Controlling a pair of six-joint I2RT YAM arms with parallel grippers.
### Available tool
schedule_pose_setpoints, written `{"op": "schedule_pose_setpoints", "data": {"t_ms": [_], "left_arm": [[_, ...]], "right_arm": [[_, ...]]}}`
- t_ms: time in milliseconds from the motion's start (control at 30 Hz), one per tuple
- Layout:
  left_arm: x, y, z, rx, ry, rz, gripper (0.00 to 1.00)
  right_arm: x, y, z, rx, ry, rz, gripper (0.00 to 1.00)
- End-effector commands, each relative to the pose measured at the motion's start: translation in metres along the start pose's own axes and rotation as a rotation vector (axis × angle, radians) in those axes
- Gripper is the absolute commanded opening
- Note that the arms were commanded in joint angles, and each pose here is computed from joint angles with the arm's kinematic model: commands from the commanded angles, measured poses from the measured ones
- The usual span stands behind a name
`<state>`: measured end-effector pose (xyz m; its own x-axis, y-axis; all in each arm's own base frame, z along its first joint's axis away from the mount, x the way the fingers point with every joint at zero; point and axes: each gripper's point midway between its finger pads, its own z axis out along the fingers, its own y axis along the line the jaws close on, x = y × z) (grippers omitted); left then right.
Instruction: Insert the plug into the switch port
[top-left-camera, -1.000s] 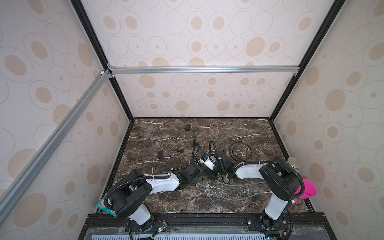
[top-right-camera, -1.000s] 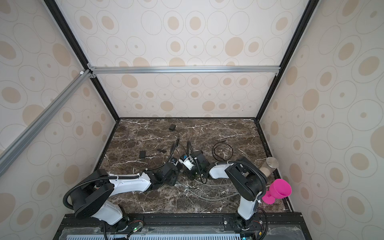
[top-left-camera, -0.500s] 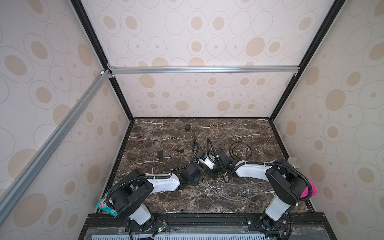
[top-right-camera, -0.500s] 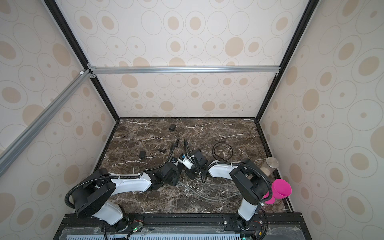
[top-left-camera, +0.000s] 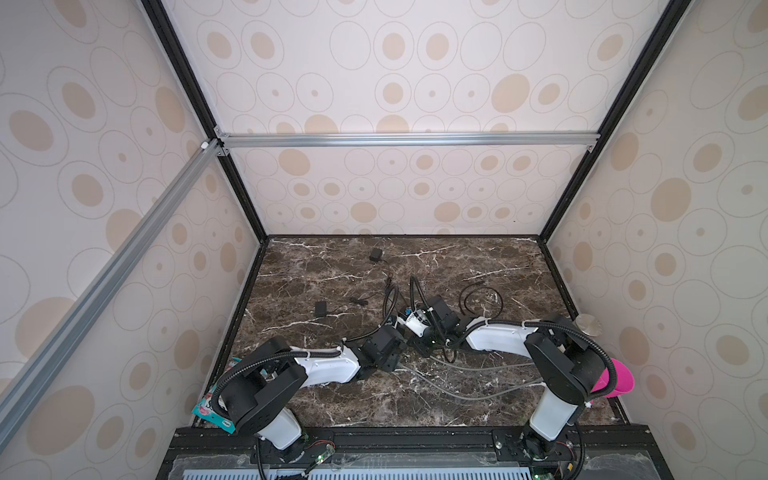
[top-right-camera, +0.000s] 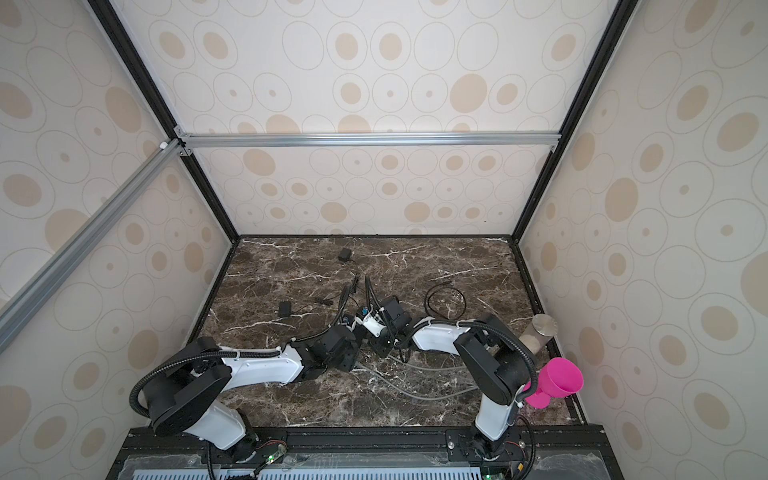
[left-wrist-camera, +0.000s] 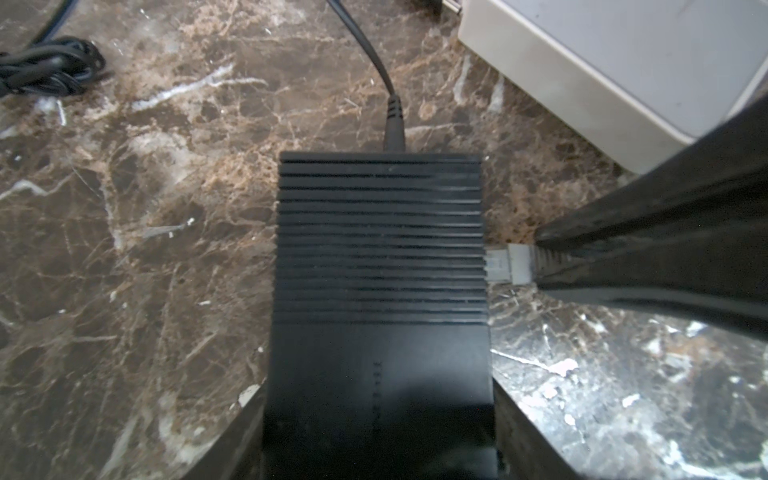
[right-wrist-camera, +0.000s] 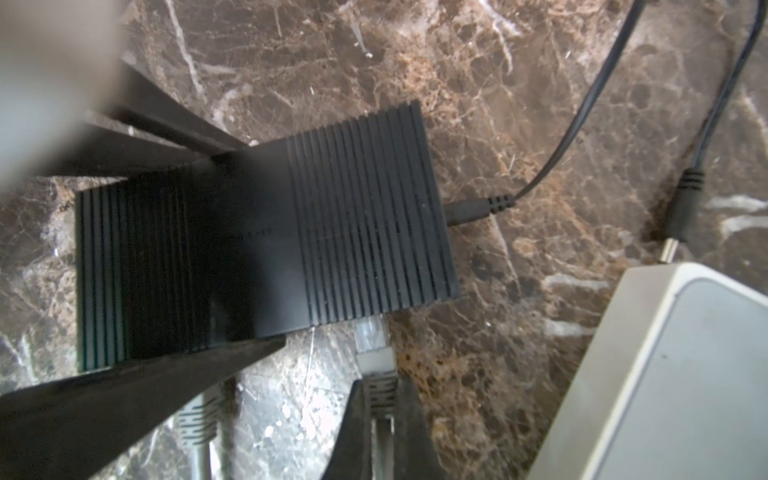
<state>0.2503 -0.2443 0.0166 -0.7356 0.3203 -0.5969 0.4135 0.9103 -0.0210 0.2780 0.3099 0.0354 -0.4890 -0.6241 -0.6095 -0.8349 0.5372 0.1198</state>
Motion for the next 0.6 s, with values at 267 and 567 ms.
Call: {"op": "schedule_pose_setpoints", "data": {"t_ms": [267, 567], "left_arm": [[0.091, -0.063, -0.011, 0.316, 0.287, 0.241, 0.46], [0.07, -0.022, -0.005, 0.179, 0.252, 0.139, 0.45]], "right_arm": [[-0.109, 0.026, -0.034, -0.04, -0.467, -0.136, 0.23], [-0.052, 0.016, -0.067, 0.09, -0.352, -0.114, 0.29]]}}
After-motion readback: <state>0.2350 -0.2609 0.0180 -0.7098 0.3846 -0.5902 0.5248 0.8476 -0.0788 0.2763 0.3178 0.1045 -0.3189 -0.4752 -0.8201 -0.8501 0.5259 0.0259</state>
